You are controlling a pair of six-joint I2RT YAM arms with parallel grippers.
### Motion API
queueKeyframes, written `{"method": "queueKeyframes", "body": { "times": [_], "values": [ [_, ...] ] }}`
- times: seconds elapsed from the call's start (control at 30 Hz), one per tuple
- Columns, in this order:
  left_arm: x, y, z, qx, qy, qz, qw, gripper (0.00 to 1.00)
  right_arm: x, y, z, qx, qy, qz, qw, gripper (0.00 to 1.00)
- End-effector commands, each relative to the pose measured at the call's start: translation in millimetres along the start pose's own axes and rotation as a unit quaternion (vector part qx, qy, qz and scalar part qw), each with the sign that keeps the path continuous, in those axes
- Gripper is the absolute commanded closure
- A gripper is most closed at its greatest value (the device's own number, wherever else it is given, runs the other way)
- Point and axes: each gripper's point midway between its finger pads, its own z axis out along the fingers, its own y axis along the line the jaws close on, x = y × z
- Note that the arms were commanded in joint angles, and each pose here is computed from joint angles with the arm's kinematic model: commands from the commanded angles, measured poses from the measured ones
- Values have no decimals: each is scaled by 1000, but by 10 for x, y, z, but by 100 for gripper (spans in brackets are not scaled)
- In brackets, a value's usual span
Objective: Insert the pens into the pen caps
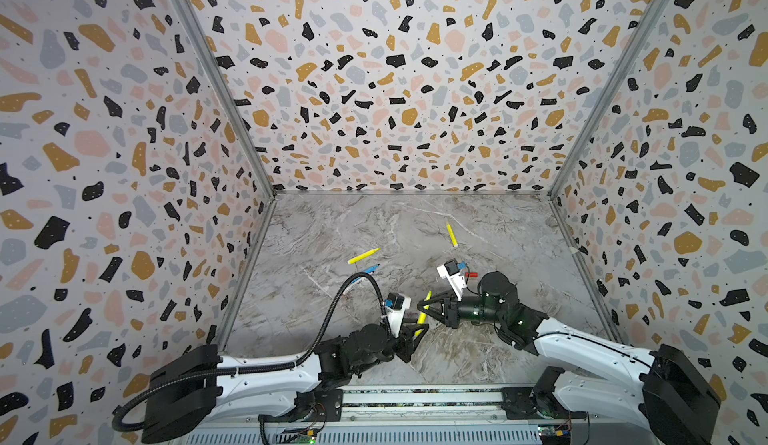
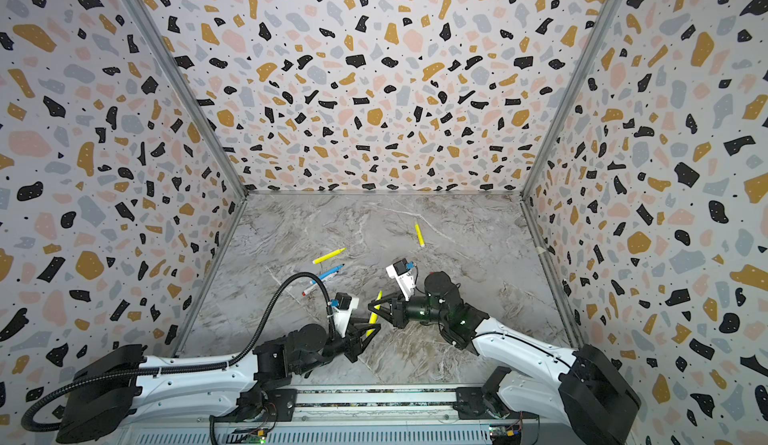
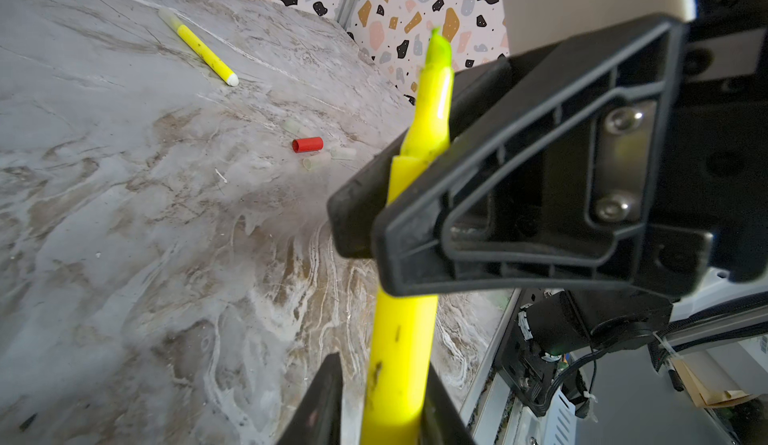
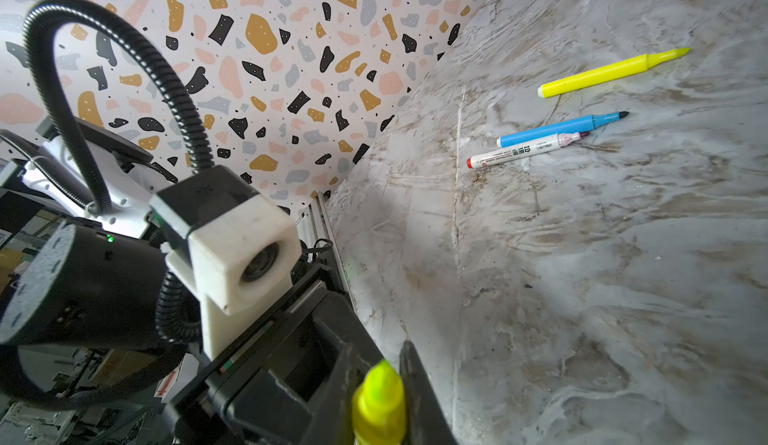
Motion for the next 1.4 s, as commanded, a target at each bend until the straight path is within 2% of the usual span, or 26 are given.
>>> {"method": "queueKeyframes", "body": {
  "times": [0.0, 0.23, 0.53, 0.77, 0.83, 0.87, 1.0, 1.03, 1.1, 1.23, 1.37],
  "values": [
    [-231, -161, 11, 17, -30, -5, 999, 75, -1, 60, 8, -12, 0, -14, 1000, 90],
    [-246, -131, -2, 8, -33, -6, 999, 82, 30, 47, 20, -10, 4, -16, 1000, 90],
    [-257, -36, -20, -17, -39, -10, 999, 96, 65, 43, 26, -6, 8, -20, 1000, 89],
    [-289, -32, -35, -19, -44, -16, 999, 98, 66, 105, -3, -12, 2, -31, 999, 88],
    [-305, -51, -33, -16, -46, -16, 999, 99, 70, 113, -9, -12, 1, -32, 999, 85],
    [-306, -53, -35, -15, -47, -16, 999, 100, 68, 118, -17, -12, -1, -33, 999, 81],
    [-287, -18, -49, -18, -50, -17, 998, 100, -14, 104, -94, 11, -22, -35, 999, 42],
    [-273, 6, -54, -21, -51, -18, 998, 100, -45, 81, -121, 22, -29, -35, 999, 37],
    [-224, 44, -70, -22, -50, -21, 998, 100, -109, 11, -204, 53, -41, -32, 997, 34],
    [-138, 130, -123, -24, -51, -27, 998, 100, -206, -285, -427, 128, -56, -6, 990, 33],
    [-21, 243, -165, -40, -39, -21, 998, 100, -253, -774, -755, 223, -67, 50, 971, 34]
  ]
}}
